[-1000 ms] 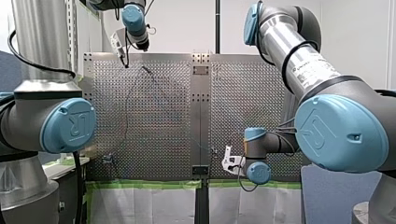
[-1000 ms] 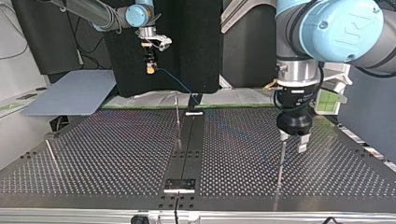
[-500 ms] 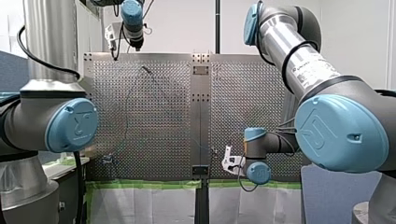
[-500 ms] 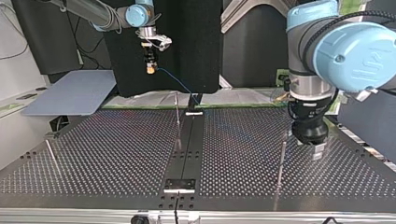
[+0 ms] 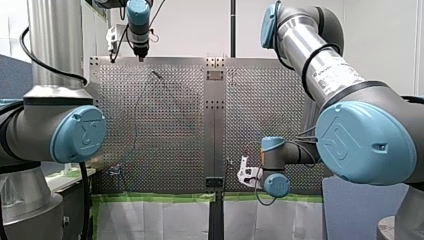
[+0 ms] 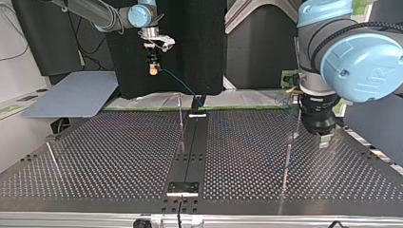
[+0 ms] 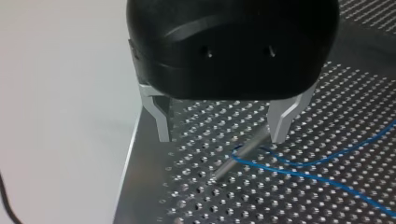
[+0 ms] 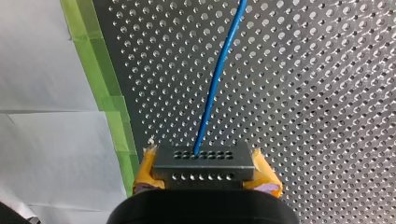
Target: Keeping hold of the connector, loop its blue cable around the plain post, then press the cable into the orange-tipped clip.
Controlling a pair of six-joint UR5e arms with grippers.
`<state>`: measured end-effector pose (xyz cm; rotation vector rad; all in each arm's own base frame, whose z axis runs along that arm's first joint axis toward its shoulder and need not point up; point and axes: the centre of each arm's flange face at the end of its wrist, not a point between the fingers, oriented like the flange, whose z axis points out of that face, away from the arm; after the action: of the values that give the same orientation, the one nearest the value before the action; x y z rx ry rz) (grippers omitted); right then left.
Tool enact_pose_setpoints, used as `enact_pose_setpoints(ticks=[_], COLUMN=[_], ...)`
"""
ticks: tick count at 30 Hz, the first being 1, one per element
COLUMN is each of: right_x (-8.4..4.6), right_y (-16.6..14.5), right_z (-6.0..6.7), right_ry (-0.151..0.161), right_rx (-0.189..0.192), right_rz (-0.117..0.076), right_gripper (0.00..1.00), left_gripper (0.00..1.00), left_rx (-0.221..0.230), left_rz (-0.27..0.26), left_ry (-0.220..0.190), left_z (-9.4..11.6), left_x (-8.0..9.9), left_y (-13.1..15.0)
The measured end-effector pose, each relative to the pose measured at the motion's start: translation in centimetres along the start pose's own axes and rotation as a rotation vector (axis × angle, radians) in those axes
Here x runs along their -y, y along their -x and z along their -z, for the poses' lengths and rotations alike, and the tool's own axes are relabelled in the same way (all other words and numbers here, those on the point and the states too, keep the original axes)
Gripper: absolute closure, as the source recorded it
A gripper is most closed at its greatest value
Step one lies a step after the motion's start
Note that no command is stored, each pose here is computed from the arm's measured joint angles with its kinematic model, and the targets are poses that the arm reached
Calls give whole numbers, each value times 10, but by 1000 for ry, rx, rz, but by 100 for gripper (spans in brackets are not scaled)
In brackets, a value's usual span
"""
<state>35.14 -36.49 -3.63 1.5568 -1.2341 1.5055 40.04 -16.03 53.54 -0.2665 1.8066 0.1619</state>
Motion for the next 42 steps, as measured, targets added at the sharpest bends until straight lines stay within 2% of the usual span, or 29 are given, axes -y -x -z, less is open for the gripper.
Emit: enact_pose_setpoints(ticks=[4,14,17,29,34,39,42], right_x=[1,1,1,2,2,2,2], right_y=[0,0,1,1,1,2,3], right_z=[0,1,1,2,2,3,3], right_ry=[-1,-2,-2,-4,-4,-2,-1], right_rx=[0,2,5,8,11,20,22], right_rz=[0,1,2,3,5,7,8], right_gripper=[100,100,100,100,100,100,100], left_gripper=[0,0,0,0,0,0,0], left_rx=[-30,-127,-142,-145,-135,-112,-119], left_rz=[-18,-61,-68,-72,-48,-18,-20], left_ry=[-1,-33,-34,-37,-39,-81,-114], left_z=[4,17,20,23,22,16,9], left_x=[0,1,1,3,3,10,17], left_y=[-3,-12,-13,-14,-13,-14,-25])
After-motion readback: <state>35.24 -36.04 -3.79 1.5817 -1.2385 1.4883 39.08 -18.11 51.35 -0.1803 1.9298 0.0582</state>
